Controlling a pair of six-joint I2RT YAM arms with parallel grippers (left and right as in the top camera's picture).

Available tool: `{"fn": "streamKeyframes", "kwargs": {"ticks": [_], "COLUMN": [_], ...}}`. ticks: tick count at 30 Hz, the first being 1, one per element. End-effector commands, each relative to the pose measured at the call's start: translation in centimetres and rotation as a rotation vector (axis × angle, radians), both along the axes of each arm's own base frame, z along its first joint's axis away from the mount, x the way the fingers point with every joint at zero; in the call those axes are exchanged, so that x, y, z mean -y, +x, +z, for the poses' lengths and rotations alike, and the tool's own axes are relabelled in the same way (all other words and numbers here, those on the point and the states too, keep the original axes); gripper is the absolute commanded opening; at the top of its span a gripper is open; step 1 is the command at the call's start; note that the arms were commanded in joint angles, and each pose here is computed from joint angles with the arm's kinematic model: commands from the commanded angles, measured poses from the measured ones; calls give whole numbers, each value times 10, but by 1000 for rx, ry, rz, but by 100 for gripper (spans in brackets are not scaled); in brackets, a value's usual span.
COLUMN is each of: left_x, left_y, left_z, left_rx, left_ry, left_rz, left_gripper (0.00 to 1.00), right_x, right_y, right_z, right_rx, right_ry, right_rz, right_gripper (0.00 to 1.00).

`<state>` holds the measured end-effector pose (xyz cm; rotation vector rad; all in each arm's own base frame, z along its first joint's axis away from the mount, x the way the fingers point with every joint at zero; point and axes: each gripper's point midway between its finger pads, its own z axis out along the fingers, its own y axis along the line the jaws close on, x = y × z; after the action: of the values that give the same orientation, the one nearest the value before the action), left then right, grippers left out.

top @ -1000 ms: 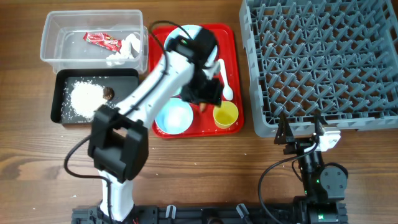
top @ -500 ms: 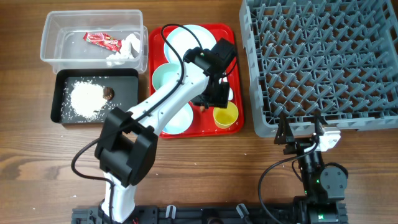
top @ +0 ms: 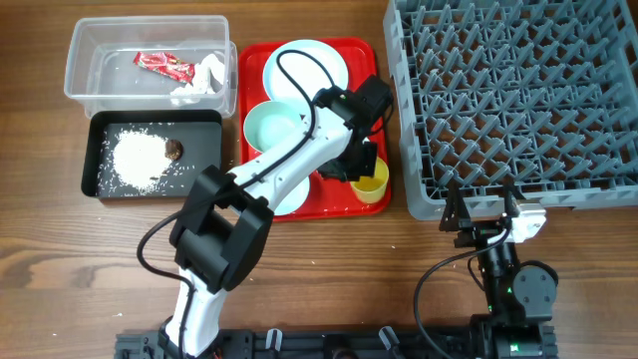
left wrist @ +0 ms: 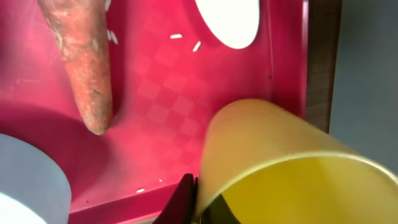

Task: Sort waste into correct bins and load items into the dishwasher rack
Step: 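Move the left gripper to the yellow cup and grasp it, then lift the yellow cup and reach the right gripper toward it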

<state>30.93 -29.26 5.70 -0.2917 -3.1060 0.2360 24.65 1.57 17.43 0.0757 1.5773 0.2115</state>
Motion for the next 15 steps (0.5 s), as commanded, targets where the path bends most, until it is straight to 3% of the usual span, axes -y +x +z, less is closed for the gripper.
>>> {"fn": "streamKeyframes", "kwargs": {"ticks": [1,7,15], "left_x": [-1,-7,-18], "left_y": [-2,-8,17], "left_z": [-2,21,99], "left_rx": [-32,-115,-167], "left_ry": [-14,-116,-527], "left_rz": [12,42,106], "left_gripper": [4,4,4], "right_x": [2,3,2], "right_y": [0,0,0], "right_z": [1,1,9], "right_rx": [7,7,35], "right_ry": [8,8,36], "right_rz": [-14,-14,-12], "right_gripper": [100,100,100]}}
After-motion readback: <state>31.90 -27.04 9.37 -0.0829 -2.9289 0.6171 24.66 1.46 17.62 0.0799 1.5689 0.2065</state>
